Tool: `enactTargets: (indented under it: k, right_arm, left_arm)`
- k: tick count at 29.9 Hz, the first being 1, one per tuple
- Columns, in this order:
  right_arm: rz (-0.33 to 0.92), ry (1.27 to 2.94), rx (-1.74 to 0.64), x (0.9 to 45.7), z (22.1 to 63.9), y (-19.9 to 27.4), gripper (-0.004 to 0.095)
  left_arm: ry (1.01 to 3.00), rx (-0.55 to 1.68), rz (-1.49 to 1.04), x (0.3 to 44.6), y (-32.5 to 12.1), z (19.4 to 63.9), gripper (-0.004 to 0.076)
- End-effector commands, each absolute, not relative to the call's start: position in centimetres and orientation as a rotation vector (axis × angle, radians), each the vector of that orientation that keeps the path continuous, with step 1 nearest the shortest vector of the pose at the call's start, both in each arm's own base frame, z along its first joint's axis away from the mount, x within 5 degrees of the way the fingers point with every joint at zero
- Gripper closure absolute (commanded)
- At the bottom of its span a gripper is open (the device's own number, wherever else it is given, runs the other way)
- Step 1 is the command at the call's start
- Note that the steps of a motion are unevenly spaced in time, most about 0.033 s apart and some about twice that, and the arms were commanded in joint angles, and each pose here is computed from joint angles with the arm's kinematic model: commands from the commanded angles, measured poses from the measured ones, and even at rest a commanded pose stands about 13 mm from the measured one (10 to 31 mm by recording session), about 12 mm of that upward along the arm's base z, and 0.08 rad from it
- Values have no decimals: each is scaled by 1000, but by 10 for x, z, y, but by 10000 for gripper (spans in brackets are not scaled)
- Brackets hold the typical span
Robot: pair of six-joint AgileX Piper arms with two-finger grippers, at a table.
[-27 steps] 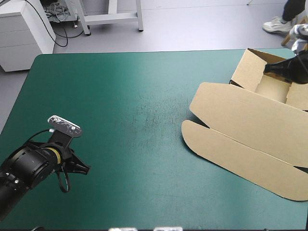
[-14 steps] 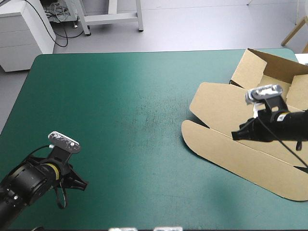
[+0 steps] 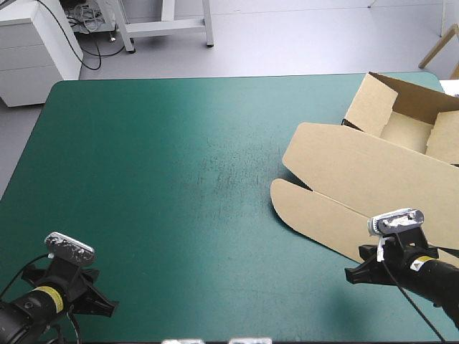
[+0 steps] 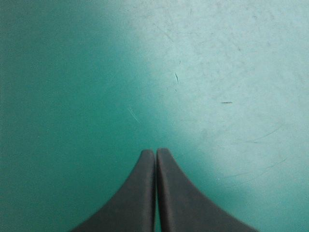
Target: Fold the box
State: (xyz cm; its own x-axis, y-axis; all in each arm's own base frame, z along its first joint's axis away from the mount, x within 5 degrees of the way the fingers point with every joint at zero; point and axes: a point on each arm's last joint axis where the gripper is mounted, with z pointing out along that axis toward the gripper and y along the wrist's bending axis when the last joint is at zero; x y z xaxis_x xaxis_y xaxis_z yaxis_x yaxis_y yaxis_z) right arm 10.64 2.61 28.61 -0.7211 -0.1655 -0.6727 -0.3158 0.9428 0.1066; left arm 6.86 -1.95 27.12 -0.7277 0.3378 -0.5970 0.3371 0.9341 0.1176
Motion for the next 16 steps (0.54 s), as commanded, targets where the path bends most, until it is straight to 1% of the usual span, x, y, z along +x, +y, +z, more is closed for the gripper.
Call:
enactTargets:
  k: [1, 6, 16]
  right_arm:
    - [273, 2271, -312, 102, 293, 27, 922]
    - [260, 2220, -314, 93, 298, 27, 922]
    - [260, 2219, -314, 93, 298, 27, 922]
  left_arm:
    - [2347, 448, -28, 65, -16, 279, 734]
    - [2340, 445, -28, 58, -12, 271, 734]
    - [2366, 445, -15, 57, -10, 268, 734]
